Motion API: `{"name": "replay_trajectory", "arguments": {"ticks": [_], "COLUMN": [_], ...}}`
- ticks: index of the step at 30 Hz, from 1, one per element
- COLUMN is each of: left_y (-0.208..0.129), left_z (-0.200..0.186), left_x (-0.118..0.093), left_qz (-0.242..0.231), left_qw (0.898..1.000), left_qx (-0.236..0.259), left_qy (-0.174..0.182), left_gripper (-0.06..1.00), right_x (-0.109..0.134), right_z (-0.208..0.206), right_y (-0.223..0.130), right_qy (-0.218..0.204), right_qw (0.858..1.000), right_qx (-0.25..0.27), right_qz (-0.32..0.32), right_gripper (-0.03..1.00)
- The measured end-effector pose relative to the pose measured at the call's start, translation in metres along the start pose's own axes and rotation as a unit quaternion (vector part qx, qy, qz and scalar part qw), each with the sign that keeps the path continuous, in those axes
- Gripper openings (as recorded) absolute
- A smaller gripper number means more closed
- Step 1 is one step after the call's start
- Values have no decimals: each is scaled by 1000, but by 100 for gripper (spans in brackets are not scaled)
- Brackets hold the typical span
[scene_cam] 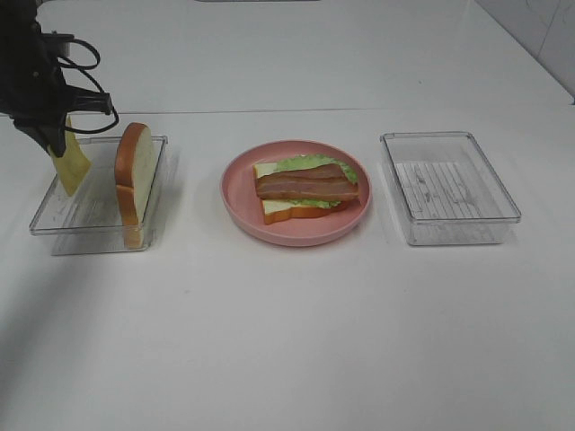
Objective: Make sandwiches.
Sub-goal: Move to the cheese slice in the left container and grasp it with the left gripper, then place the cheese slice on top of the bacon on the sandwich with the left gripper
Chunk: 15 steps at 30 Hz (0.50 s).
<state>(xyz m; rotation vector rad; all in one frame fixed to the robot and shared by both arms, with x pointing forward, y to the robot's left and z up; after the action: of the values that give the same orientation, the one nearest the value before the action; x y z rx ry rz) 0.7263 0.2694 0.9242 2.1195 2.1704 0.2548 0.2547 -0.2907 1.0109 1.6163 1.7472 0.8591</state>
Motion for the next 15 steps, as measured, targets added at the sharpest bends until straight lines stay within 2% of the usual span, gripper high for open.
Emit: {"name": "replay_trajectory", "arguments": {"ticks": [8, 15], "left_y": [8, 28], "left_z": [-31, -64], "left_x": [2, -3], "left_qz": [-3, -6], "left_qw": [1000, 996], "left_qx": [-20, -79], "left_qy": [0, -27], "left_gripper": [0, 0], "right_x": [0, 0], "right_z": [0, 0], "right_y": [0, 0], "right_qy": [0, 0], "right_qw": [1000, 1000], "right_qx": [0, 0], "right_qz": [0, 0], "right_gripper": [87, 87]}}
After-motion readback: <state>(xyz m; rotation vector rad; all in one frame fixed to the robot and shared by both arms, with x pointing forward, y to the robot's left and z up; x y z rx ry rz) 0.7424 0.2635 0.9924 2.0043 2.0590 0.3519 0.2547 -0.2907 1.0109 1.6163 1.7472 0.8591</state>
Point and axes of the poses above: a point on each arm's last joint axis where the gripper is mounted, z pointing out along that axis toward the gripper, x along the wrist's bending axis when the last joint is at zero, y = z × x, the point moved 3 cm from there along z, pointing out along that axis toward the gripper, and after that the axes turned 5 degrees about z, right-handed, at the moved point
